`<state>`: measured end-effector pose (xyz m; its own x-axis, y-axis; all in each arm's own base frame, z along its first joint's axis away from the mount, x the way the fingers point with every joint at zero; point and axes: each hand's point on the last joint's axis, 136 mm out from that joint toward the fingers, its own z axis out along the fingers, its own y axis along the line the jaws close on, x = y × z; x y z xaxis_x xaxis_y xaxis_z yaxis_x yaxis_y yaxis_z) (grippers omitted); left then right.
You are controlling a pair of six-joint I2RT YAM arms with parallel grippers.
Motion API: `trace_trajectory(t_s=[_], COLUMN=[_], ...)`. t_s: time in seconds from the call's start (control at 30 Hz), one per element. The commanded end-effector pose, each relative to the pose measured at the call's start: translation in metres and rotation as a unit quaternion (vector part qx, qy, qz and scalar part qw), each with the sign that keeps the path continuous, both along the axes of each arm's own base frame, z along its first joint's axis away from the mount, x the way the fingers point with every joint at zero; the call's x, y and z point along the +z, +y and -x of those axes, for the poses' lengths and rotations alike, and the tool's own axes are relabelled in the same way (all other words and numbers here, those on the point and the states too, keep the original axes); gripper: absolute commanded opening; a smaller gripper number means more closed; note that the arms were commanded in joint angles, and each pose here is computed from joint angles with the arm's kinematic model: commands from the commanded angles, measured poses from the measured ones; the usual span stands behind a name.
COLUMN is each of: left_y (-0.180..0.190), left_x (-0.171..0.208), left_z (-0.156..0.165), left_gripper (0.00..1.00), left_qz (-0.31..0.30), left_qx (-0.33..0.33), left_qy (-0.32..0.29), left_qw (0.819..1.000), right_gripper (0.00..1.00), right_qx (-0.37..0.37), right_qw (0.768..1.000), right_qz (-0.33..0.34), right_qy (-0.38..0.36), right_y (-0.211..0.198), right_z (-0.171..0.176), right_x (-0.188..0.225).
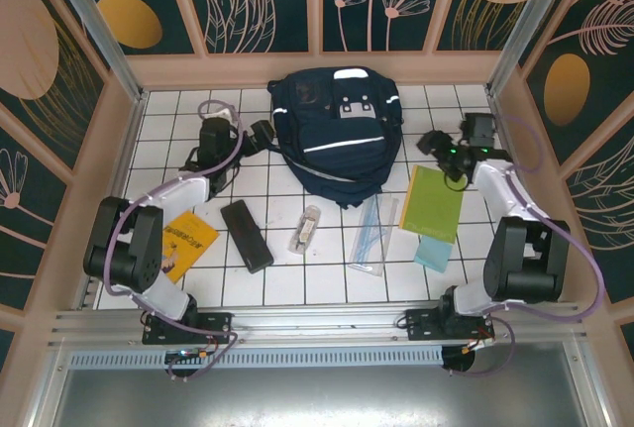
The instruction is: Pack books, pencil case, and school supplies into a backpack
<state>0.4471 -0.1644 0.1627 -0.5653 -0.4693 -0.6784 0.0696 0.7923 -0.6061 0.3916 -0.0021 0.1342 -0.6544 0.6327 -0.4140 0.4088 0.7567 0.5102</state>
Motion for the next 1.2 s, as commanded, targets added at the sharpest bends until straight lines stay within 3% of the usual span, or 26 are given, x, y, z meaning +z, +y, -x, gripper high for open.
trace_trajectory(t_s=[0.0,0.17,0.4,0.63,0.87,0.93,1.17], left_y=[-0.039,-0.099,-0.152,-0.179,-0.241,-0.26,-0.308], left_x=[-0.005,0.001,0.0,-0.01,-0.007,-0.015,-0.055], left_z=[0.025,0.045,0.061,0.074,0.101,0.111,0.13], left_gripper=[0.99,0.98,0.98,0.97,0.82,0.74,0.62], left_qz=[0.043,0.081,0.1,0.111,0.097,0.094,0.041], left_qx=[-0.04,-0.102,-0.174,-0.222,-0.291,-0.312,-0.354], left_qy=[0.023,0.02,0.029,0.048,0.06,0.074,0.121], left_qw=[0.998,0.991,0.979,0.968,0.95,0.943,0.926], right_gripper=[0.84,0.88,0.86,0.83,0.77,0.75,0.69], right_qx=[-0.067,-0.12,-0.076,-0.031,0.021,0.03,0.037], right_qw=[0.995,0.989,0.991,0.992,0.993,0.993,0.993], right_qz=[0.044,0.028,-0.048,-0.06,-0.1,-0.106,-0.1], right_qy=[0.06,0.083,0.1,0.103,0.051,0.047,0.046], right_y=[-0.05,-0.083,-0.053,-0.026,0.004,0.008,0.009], right_z=[0.034,0.06,0.073,0.075,0.072,0.072,0.073], right_x=[-0.035,-0.067,-0.101,-0.107,-0.081,-0.078,-0.081])
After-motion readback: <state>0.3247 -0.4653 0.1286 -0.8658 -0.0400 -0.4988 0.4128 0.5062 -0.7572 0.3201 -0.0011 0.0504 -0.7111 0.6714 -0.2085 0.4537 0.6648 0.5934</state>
